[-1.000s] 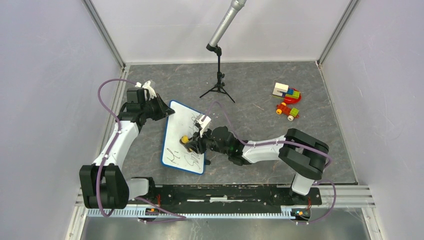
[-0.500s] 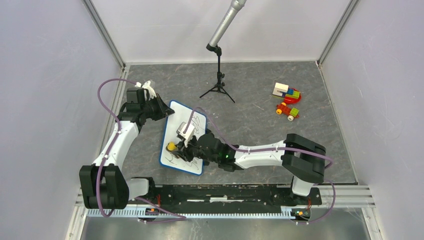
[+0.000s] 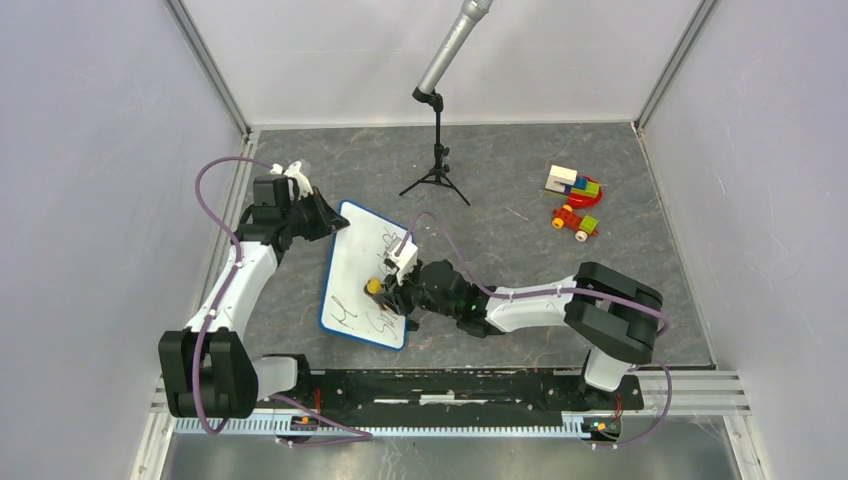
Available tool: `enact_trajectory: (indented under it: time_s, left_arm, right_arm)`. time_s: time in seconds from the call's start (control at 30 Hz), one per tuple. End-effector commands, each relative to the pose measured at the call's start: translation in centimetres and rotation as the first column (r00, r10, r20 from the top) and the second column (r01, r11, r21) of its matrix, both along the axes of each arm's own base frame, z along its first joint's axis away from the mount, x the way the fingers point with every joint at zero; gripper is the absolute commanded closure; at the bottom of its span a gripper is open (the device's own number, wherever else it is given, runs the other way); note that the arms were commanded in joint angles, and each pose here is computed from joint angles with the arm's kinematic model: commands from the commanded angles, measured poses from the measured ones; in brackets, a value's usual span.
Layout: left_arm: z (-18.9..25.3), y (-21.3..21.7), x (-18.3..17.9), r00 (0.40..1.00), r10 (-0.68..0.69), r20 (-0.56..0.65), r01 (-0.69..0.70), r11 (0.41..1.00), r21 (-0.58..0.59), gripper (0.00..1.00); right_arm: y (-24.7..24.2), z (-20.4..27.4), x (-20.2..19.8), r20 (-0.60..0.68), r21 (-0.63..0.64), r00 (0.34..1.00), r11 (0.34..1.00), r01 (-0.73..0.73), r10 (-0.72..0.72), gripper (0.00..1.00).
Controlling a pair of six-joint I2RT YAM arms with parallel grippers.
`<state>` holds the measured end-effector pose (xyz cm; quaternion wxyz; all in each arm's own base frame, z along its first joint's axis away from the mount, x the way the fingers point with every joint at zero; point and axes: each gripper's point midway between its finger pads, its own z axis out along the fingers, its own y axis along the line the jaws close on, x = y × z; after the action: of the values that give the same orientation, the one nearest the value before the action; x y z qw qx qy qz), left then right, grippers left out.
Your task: Erase the whiteboard
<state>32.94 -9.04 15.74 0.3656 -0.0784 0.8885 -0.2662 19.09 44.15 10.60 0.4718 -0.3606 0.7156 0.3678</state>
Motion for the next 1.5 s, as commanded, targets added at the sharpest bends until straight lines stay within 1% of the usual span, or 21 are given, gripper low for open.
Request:
enact_trajectory:
  time_s: [0.0,0.2,0.3,0.43,0.57,0.7,0.77,0.8,0.83,1.0,1.13,1.23,1.37,1.4,1.47]
  left_arm:
    - [-0.8,0.0,-0.4,1.0,-0.019,-0.007,0.019,0.999,0.047,0.98]
    - [-0.8,0.1,-0.4,1.0,-0.018,-0.008,0.018,0.999,0.048,0.98]
    - [-0.7,0.0,-0.5,1.0,-0.02,-0.002,0.02,0.999,0.046,0.98]
    - [-0.5,0.0,-0.6,1.0,-0.023,0.003,0.022,0.999,0.042,0.98]
    - [-0.6,-0.2,-0.5,1.0,-0.027,-0.005,0.027,0.999,0.033,0.98]
    - [-0.5,-0.2,-0.5,1.0,-0.027,-0.004,0.027,0.999,0.031,0.98]
    - [-0.6,-0.2,-0.5,1.0,-0.023,-0.005,0.023,0.999,0.034,0.98]
    - [-0.6,-0.1,-0.5,1.0,-0.022,-0.006,0.022,0.999,0.035,0.98]
    - [-0.6,-0.1,-0.5,1.0,-0.02,-0.005,0.02,0.999,0.036,0.98]
    - [-0.7,0.0,-0.4,1.0,-0.011,-0.011,0.012,0.999,0.038,0.98]
    - [-0.7,0.0,-0.3,1.0,-0.01,-0.013,0.01,0.999,0.036,0.98]
    - [-0.7,0.0,-0.4,1.0,-0.01,-0.013,0.01,0.999,0.036,0.98]
    - [-0.6,0.0,-0.4,1.0,-0.01,-0.009,0.011,0.999,0.037,0.98]
    - [-0.6,0.0,-0.4,1.0,-0.01,-0.009,0.011,0.999,0.038,0.98]
    - [-0.6,0.0,-0.4,1.0,-0.01,-0.008,0.01,0.999,0.037,0.98]
  right_arm:
    - [1.5,-0.7,-2.5,-0.006,-0.074,0.997,0.995,-0.074,0.073,0.85]
    - [6.0,2.4,-5.8,0.051,-0.045,0.98,0.981,-0.189,0.191,0.85]
    - [6.5,2.8,-5.8,0.066,-0.026,0.979,0.981,-0.193,0.194,0.85]
    - [4.9,1.2,-3.8,0.025,-0.033,0.991,0.991,-0.132,0.133,0.85]
    - [1.7,-0.3,-1.2,-0.019,-0.019,0.999,0.999,-0.045,0.045,0.84]
    - [1.6,-1.0,0.5,0.033,-0.097,0.999,0.995,-0.036,0.039,0.84]
    - [2.2,-0.2,0.5,0.041,-0.085,0.998,0.995,-0.049,0.052,0.85]
    - [2.7,0.5,0.2,0.047,-0.066,0.997,0.996,-0.059,0.062,0.84]
    - [3.5,1.2,-0.7,0.048,-0.049,0.993,0.994,-0.102,0.105,0.84]
    - [6.7,3.0,-5.7,0.114,-0.063,0.959,0.966,-0.252,0.258,0.84]
    - [7.8,3.6,-8.7,0.143,-0.068,0.933,0.944,-0.322,0.329,0.84]
    - [7.6,2.6,-9.1,0.125,-0.086,0.931,0.938,-0.335,0.344,0.84]
    - [5.7,0.0,-10.8,0.088,-0.117,0.911,0.912,-0.393,0.403,0.84]
    - [5.1,-0.7,-10.8,0.086,-0.13,0.911,0.911,-0.391,0.404,0.84]
    - [3.1,-3.0,-10.0,0.075,-0.182,0.933,0.925,-0.335,0.352,0.84]
